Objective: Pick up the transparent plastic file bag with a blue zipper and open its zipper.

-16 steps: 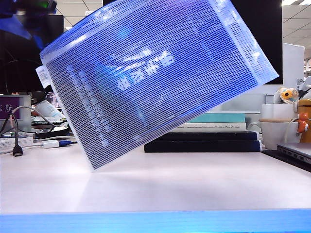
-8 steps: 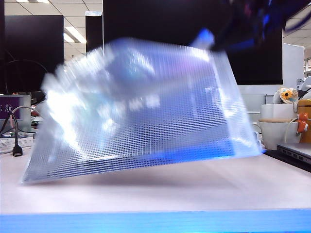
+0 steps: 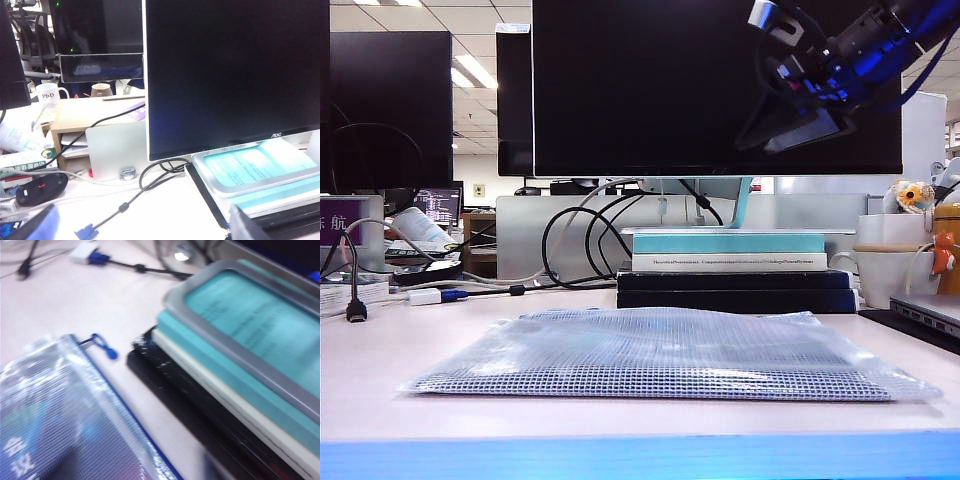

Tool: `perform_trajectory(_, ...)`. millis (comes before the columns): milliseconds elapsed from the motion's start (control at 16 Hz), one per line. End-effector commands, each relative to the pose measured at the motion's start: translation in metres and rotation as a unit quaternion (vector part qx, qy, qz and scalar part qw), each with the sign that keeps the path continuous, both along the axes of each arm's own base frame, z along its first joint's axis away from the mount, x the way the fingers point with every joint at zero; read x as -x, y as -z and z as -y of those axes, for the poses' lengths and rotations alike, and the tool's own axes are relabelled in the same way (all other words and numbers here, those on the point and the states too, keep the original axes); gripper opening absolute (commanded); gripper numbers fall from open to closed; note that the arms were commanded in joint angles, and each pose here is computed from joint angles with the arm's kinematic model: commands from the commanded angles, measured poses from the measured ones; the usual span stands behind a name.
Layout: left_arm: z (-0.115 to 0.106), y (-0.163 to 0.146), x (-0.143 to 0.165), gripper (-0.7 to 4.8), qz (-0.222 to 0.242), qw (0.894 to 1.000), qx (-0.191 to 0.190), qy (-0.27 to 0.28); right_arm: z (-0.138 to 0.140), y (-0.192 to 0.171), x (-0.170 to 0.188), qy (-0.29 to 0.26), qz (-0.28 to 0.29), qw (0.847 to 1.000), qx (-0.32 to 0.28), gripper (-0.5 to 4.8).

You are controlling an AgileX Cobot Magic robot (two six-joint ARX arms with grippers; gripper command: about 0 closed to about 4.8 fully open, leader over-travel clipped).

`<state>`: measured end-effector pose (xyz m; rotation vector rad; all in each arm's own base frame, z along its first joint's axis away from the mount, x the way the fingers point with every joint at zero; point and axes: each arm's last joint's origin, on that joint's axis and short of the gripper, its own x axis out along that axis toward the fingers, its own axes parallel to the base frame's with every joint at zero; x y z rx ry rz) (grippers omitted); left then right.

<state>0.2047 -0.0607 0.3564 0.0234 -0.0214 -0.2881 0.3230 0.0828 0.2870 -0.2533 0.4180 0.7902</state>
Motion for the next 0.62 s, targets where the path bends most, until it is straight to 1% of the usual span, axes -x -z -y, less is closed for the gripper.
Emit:
perform_trajectory(62,-0.005,-0.012,0.013,4.79,0.043,0.998,-0.031,-0.019,0.005,-0.026,0.005,0.045,0.019,0.996,-0.073,2.88)
perform_trajectory(125,-0.008,-0.015,0.019,4.79,0.053,0.997,-0.041,-0.034,0.008,-0.038,0.01,0.051,0.04,0.993,-0.094,2.87)
perform_trajectory(187,-0.012,-0.018,0.032,4.59,0.058,0.995,-0.067,-0.046,0.014,-0.068,0.028,0.052,0.094,0.986,-0.127,2.69)
perform_trajectory(250,-0.016,-0.019,0.041,4.06,0.058,0.994,-0.067,-0.062,0.019,-0.088,0.044,0.053,0.134,0.98,-0.138,2.63)
perform_trajectory(312,-0.019,-0.018,0.05,3.63,0.068,0.993,-0.062,-0.074,0.022,-0.102,0.06,0.053,0.159,0.976,-0.143,2.21)
perform_trajectory(375,-0.021,-0.016,0.058,3.14,0.076,0.992,-0.06,-0.075,0.025,-0.113,0.074,0.051,0.175,0.972,-0.146,1.97)
perform_trajectory(437,-0.025,-0.013,0.069,2.75,0.086,0.992,-0.055,-0.079,0.028,-0.124,0.09,0.053,0.195,0.968,-0.15,1.97)
perform_trajectory(499,-0.028,-0.008,0.078,2.57,0.09,0.99,-0.054,-0.094,0.031,-0.132,0.104,0.06,0.211,0.964,-0.152,1.57)
perform_trajectory(562,-0.033,0.0,0.089,1.91,0.09,0.988,-0.051,-0.116,0.035,-0.141,0.122,0.078,0.239,0.956,-0.153,0.71)
perform_trajectory(624,-0.038,0.012,0.104,1.27,0.087,0.986,-0.05,-0.129,0.04,-0.142,0.143,0.102,0.268,0.946,-0.154,0.47)
